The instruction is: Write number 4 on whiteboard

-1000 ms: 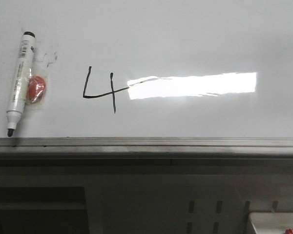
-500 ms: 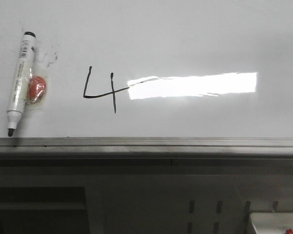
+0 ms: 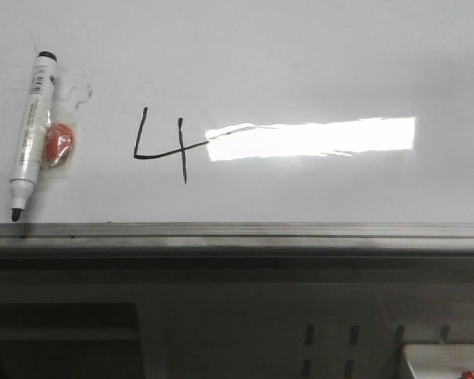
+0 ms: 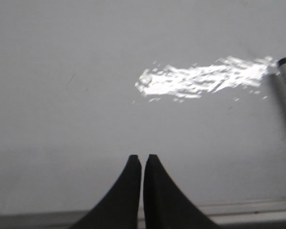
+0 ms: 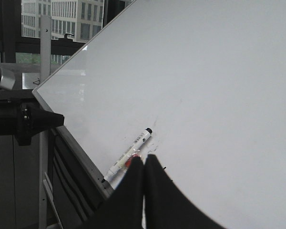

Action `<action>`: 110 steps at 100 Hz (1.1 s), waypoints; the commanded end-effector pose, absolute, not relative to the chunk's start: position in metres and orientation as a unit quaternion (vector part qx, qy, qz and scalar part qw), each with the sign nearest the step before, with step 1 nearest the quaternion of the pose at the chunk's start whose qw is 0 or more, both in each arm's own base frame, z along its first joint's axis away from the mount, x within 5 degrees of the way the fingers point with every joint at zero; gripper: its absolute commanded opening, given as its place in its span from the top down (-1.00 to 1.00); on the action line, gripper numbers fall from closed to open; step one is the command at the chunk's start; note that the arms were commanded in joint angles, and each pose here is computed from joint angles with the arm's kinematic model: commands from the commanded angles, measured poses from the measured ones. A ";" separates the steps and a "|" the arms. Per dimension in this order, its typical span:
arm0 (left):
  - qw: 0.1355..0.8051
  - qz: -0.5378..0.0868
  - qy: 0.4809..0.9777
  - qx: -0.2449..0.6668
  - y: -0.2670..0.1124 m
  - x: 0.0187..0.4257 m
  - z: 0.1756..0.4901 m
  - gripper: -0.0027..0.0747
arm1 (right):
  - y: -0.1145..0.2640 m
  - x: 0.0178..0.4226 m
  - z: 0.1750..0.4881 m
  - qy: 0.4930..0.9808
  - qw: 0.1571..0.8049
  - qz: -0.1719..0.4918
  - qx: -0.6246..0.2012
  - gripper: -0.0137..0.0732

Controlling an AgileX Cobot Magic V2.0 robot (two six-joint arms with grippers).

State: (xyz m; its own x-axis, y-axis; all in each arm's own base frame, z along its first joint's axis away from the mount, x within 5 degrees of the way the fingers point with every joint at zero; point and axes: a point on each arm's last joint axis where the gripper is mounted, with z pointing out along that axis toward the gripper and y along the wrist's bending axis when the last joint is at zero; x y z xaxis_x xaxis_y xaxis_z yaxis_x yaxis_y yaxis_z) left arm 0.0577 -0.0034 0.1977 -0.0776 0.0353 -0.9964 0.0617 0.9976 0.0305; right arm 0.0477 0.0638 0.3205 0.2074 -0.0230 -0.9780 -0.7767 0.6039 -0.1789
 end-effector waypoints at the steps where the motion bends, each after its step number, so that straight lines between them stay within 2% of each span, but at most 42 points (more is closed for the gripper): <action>1: 0.695 -0.001 0.718 0.011 -0.001 0.057 0.197 0.98 | 0.063 0.046 0.336 0.530 0.726 0.277 -0.339 0.83; 6: 0.694 -0.004 0.720 0.007 -0.001 0.056 0.191 0.98 | 0.063 0.046 0.336 0.530 0.726 0.277 -0.339 0.83; 18: 0.627 -0.008 0.779 0.005 -0.001 0.054 0.175 0.98 | 0.063 0.046 0.336 0.530 0.726 0.277 -0.339 0.83; 110: 0.629 -0.008 0.777 0.005 -0.001 0.054 0.176 0.98 | 0.063 0.046 0.336 0.530 0.726 0.277 -0.339 0.83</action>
